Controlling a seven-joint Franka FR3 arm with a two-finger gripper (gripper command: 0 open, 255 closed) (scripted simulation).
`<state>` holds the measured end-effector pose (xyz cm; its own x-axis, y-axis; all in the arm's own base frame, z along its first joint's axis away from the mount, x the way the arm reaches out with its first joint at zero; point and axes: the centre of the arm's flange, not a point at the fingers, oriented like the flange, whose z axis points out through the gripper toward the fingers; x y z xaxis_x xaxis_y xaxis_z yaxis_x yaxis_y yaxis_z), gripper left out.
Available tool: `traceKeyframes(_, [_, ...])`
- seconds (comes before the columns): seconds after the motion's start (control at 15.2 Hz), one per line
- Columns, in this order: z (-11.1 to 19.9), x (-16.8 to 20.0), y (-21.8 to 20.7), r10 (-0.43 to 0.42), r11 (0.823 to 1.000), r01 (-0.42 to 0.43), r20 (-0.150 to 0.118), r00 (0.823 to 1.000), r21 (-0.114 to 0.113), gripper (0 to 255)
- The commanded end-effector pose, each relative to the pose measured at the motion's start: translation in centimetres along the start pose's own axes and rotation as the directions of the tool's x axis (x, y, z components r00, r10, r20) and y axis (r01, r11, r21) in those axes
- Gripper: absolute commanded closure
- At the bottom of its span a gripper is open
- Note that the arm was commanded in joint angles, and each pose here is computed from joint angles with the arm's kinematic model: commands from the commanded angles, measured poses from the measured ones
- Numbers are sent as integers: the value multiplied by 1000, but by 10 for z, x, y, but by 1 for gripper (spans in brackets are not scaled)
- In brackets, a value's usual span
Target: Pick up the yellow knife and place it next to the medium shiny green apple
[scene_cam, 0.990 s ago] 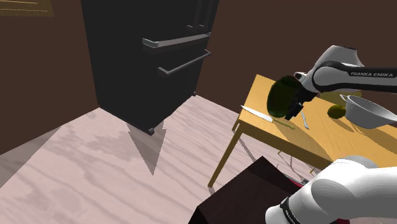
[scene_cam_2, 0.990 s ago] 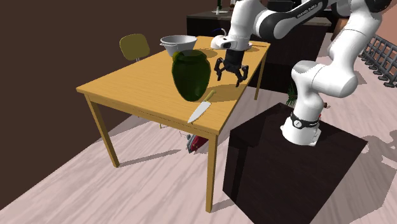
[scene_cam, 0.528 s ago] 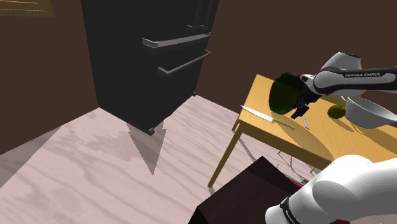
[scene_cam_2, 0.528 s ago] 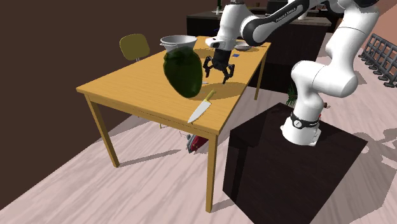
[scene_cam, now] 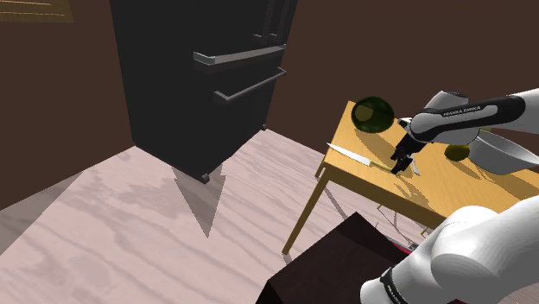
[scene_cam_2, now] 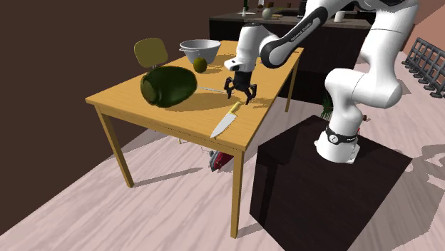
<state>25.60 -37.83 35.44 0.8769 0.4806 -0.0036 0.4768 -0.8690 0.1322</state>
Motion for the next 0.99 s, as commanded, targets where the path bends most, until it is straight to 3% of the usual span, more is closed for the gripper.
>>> traceKeyframes(0.0, [13,0,2,0,1000,0,6,1000,2,0])
traceKeyframes(0.59, [16,0,2,-1,1000,0,6,1000,2,0])
traceKeyframes(0.66, [16,0,2,-1,1000,0,6,1000,2,255])
traceKeyframes(0.92, [16,0,2,-1,1000,0,6,1000,2,255])
